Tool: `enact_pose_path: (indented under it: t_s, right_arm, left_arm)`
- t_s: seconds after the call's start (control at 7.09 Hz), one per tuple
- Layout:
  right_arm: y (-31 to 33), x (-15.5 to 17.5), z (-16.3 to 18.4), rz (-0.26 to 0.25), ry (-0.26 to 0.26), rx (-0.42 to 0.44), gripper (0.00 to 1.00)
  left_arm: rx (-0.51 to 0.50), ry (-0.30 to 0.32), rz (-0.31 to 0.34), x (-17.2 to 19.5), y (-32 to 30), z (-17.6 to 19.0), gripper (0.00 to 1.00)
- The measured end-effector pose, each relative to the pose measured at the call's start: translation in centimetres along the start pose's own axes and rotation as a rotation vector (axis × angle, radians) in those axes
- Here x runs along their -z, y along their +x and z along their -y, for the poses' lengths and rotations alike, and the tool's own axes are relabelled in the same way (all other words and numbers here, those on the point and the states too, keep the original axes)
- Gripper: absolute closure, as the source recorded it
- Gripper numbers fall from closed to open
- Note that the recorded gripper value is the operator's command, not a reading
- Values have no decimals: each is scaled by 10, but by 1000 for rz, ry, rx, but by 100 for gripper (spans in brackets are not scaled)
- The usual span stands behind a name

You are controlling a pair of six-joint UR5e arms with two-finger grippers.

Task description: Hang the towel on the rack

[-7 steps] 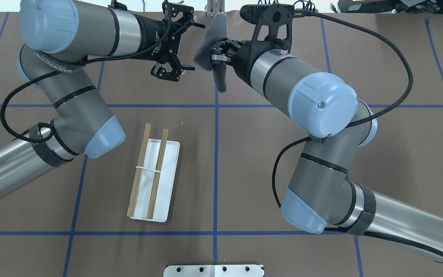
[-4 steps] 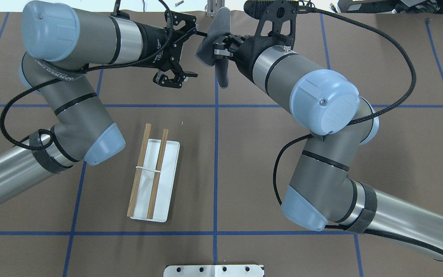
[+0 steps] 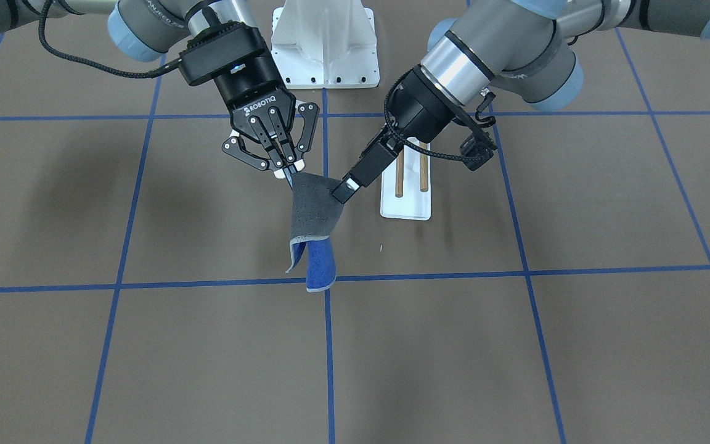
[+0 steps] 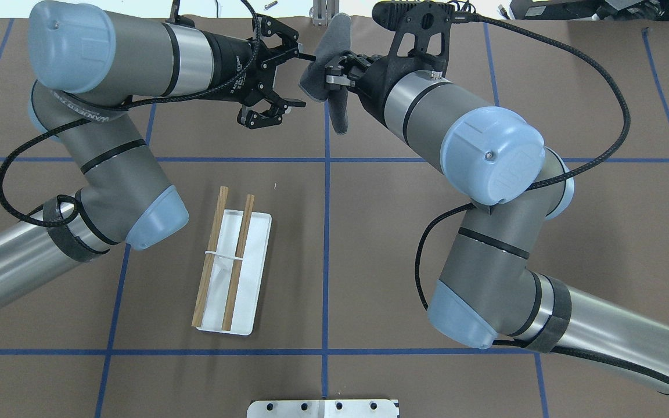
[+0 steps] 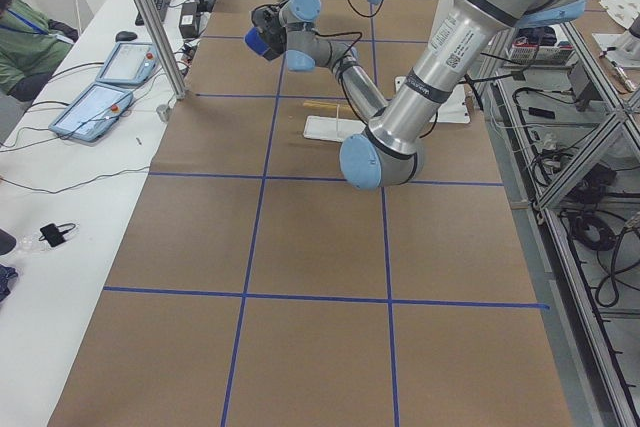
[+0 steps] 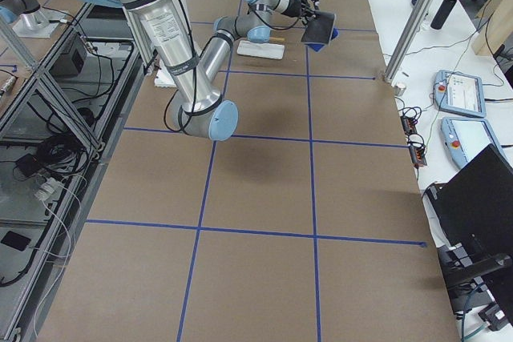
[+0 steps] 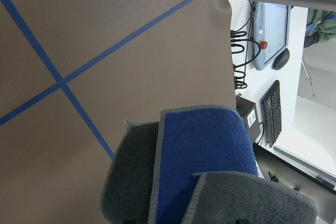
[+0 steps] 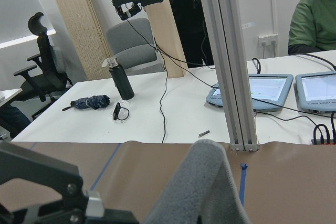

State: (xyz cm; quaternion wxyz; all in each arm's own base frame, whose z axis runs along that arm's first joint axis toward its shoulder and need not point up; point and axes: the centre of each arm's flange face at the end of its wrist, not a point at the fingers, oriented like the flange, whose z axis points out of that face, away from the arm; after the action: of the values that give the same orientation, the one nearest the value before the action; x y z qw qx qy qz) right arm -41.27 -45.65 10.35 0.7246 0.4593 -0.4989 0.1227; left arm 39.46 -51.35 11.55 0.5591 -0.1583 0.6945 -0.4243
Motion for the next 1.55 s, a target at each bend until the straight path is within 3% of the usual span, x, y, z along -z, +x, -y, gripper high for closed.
enact_pose_path:
  t_s: [0.14,0.42,0.56,0.99,1.13,1.27,1.41,1.55]
  right_arm:
    - [0,0,0,0,0,0,100]
    - [0,0,0,0,0,0,100]
    - [0,0,0,0,0,0,100]
    - [0,0,-1,0,-1,0,100]
    - [1,0,-1,-2,-2,1,69]
    - [1,0,-2,-1,-3,1,27]
    - [1,1,-2,1,-4,-1,1]
    - [1,2,-4,4,-10,0,0]
  left_arm:
    - [0,-1,-1,0,0,0,35]
    - [0,0,-2,0,0,1,89]
    - [-1,1,-2,0,0,1,100]
    - [-16,-8,-13,2,1,0,100]
    - [-25,-24,-31,5,2,0,100]
    - [-32,-32,-45,8,4,1,100]
    - [-36,-32,-55,11,7,4,100]
    - [-37,-27,-62,14,11,7,100]
